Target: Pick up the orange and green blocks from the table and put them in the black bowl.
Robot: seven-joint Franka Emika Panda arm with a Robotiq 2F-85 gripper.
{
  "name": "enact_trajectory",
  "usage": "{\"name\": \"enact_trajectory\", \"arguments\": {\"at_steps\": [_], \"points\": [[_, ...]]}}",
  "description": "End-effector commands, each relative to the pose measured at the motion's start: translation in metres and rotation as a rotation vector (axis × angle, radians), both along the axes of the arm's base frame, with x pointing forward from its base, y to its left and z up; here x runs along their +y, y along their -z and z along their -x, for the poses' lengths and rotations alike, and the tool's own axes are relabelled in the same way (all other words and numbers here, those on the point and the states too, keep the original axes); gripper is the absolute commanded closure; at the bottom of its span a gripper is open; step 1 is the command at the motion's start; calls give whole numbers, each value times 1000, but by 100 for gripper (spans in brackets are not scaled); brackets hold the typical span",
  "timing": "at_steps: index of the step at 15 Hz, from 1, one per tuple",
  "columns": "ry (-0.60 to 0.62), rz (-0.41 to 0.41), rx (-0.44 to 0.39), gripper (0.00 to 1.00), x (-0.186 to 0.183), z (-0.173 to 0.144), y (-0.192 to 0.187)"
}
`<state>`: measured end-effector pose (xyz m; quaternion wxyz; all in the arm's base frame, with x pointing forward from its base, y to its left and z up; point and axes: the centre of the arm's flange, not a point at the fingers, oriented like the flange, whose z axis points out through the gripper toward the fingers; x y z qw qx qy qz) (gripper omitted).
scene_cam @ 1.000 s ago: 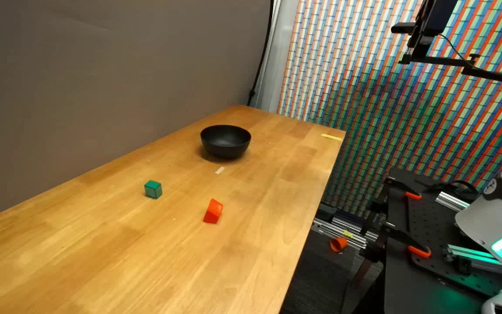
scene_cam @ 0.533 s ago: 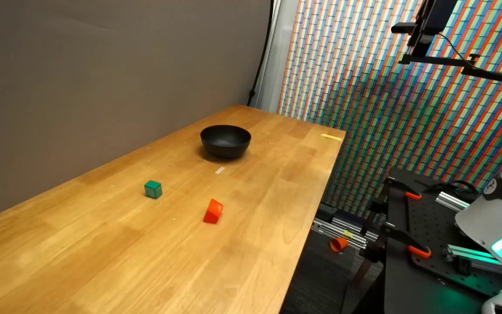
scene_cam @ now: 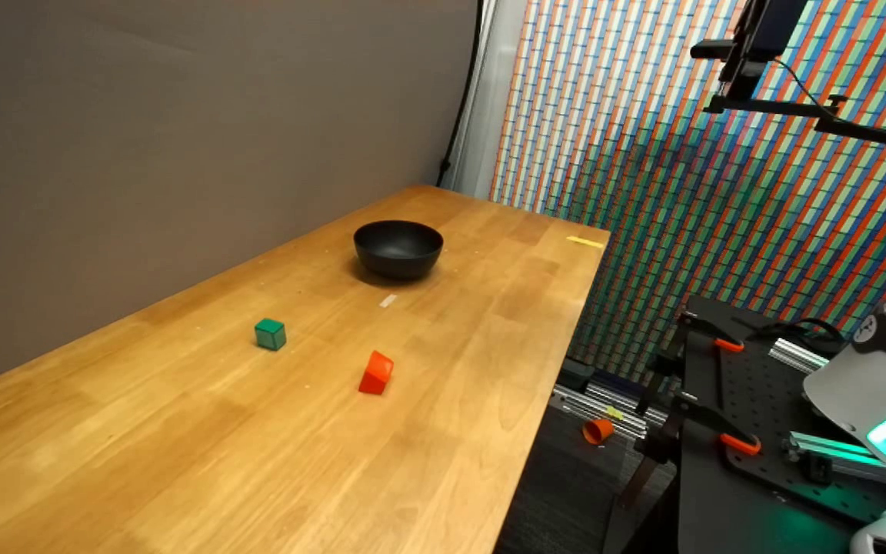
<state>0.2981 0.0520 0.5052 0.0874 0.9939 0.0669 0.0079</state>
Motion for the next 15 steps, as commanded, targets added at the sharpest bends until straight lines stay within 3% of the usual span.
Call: {"name": "enact_trajectory", "arguments": {"at_steps": [1, 5, 9, 15], "points": [[0, 0, 0, 0, 0, 0, 0], [-30, -53, 3, 0, 14, -35, 29], [-122, -126, -15, 0, 54, -91, 71], [-279, -199, 27, 0, 122, -161, 163]]}}
